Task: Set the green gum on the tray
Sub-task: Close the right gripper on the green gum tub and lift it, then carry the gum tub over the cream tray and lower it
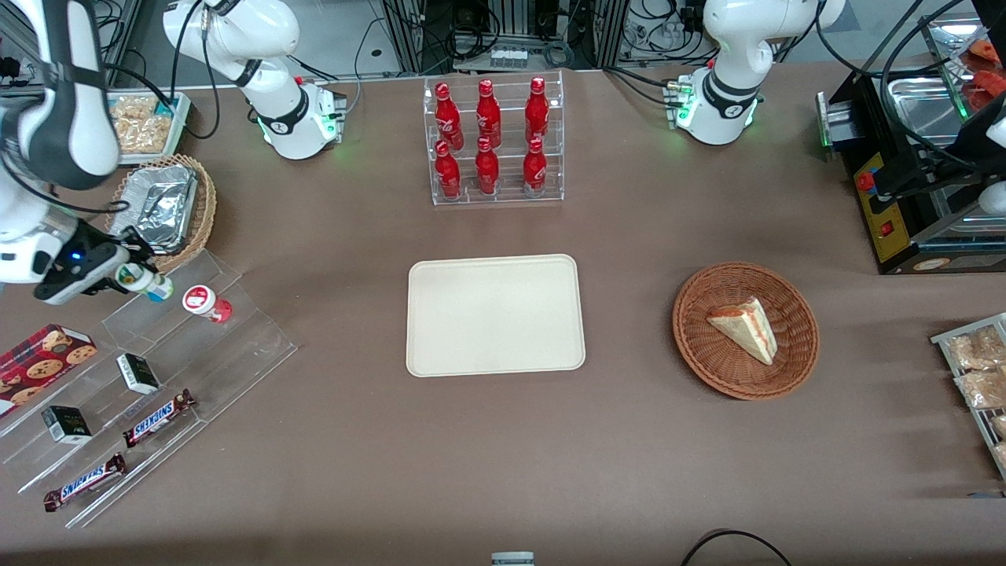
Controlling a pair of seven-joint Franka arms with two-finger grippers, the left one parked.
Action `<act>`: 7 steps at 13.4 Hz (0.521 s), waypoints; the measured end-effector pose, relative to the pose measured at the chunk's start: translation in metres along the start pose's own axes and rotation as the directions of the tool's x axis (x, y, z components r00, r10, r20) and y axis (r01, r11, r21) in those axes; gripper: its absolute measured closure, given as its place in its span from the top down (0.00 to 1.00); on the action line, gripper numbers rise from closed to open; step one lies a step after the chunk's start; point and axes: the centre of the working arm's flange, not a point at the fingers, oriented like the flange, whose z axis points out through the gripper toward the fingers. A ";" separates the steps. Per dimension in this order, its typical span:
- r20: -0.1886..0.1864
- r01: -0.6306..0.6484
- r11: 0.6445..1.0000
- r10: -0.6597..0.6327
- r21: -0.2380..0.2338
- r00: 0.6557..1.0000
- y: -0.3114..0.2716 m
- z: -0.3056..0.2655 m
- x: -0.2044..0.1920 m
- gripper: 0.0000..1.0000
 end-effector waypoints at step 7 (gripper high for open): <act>0.084 -0.116 0.992 0.112 0.048 0.990 -0.105 -0.086 0.115 0.59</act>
